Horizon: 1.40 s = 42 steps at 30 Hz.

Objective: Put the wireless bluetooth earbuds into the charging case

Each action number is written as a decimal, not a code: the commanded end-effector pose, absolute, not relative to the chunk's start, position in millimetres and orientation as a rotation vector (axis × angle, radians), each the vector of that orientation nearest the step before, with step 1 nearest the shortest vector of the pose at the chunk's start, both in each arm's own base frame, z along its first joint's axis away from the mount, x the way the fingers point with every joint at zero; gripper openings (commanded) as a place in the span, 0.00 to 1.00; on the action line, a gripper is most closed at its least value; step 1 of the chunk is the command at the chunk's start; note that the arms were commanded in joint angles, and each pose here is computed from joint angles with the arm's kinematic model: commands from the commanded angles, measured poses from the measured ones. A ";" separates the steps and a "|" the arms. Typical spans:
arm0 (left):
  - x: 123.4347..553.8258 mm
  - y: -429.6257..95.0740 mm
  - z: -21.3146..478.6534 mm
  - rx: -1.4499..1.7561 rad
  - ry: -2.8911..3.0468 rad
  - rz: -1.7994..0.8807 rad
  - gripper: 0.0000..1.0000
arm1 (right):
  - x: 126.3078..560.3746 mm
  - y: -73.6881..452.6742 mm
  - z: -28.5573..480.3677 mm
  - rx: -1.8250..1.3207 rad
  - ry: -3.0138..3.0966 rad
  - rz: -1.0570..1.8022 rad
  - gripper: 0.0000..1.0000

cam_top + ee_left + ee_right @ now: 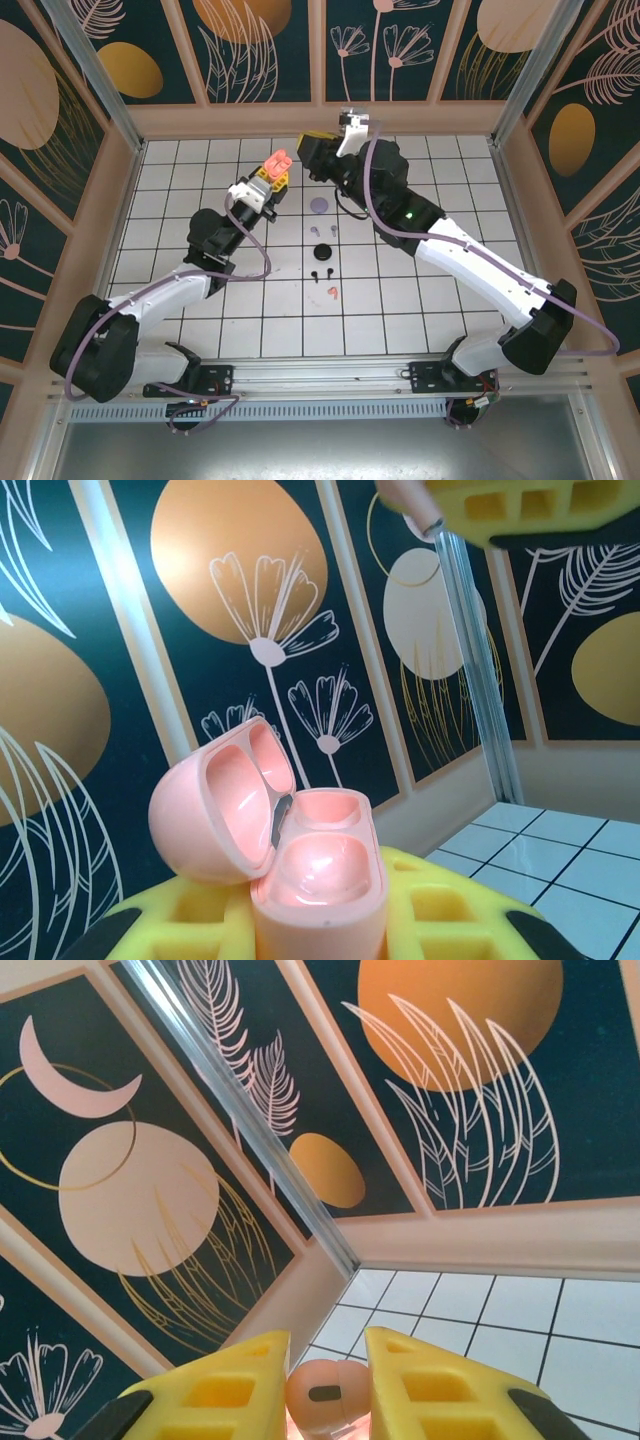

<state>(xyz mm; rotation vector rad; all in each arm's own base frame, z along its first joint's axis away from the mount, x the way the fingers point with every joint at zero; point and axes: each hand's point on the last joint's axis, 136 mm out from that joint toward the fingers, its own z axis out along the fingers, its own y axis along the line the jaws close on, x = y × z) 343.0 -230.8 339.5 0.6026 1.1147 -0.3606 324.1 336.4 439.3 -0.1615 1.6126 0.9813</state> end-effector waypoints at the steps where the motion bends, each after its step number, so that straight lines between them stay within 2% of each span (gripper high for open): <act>1: 340.7 -236.1 359.7 0.614 1.036 -0.349 0.00 | 316.6 337.2 464.0 -0.168 1.481 1.076 0.24; 19: 332.7 -246.7 374.9 0.565 1.016 -0.566 0.00 | 307.6 360.8 436.4 -0.216 1.468 1.219 0.23; 42: 334.1 -251.5 373.4 0.580 1.033 -0.591 0.00 | 311.9 384.1 410.8 -0.257 1.526 1.267 0.22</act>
